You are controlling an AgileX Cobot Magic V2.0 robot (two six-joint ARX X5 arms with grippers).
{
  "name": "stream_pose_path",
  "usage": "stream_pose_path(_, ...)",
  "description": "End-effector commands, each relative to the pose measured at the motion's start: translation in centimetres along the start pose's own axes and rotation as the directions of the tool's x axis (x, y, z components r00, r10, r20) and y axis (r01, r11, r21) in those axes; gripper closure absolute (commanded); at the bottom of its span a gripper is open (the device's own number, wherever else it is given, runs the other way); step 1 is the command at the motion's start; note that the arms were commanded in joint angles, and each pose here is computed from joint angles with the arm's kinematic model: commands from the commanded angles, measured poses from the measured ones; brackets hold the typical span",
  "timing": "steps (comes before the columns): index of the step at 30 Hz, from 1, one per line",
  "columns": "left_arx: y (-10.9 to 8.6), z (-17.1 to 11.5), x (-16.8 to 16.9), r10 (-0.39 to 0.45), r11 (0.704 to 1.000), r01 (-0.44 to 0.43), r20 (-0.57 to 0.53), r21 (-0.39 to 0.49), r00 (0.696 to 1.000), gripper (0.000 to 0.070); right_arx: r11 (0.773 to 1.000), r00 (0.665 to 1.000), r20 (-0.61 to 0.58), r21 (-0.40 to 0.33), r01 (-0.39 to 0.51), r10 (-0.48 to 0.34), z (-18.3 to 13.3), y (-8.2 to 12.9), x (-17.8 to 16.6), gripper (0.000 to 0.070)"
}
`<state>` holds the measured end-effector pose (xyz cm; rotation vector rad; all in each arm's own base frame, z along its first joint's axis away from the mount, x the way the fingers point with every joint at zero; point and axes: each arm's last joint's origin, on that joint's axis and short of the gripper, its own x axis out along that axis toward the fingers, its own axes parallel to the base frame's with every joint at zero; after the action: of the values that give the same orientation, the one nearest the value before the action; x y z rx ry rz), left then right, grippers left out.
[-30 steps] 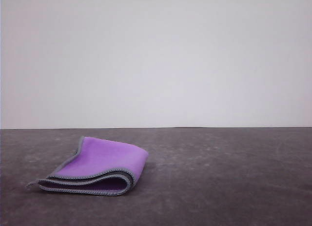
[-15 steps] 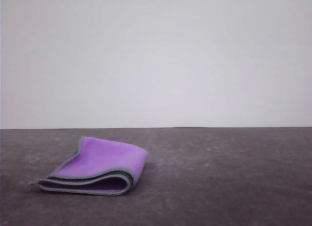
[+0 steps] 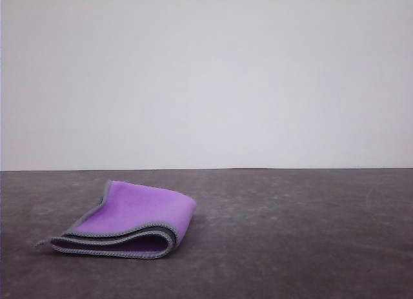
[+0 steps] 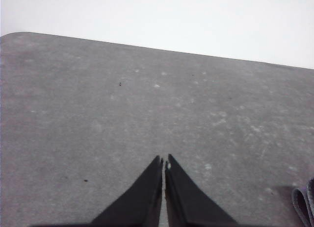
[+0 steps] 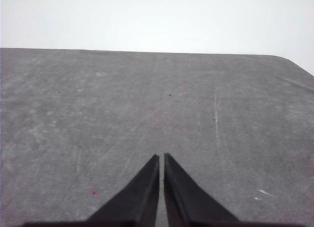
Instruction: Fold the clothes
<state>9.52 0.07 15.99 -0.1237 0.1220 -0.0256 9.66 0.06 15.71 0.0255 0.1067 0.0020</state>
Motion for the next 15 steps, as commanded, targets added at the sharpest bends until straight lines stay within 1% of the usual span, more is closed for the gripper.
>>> stream_pose_path(1,0.07,-0.53,0.18,0.000,1.000,0.000,-0.008,0.009,1.000,0.0700,1.000,1.000,0.010,0.000,0.003,-0.003,0.01,0.00,0.02,0.0686)
stream_pose_path(15,0.07,-0.53,0.18,0.000,1.000,0.000,-0.008,0.009,1.000,0.0700,1.000,1.000,0.011,-0.001,0.003,-0.003,0.02,0.00,0.02,0.0686)
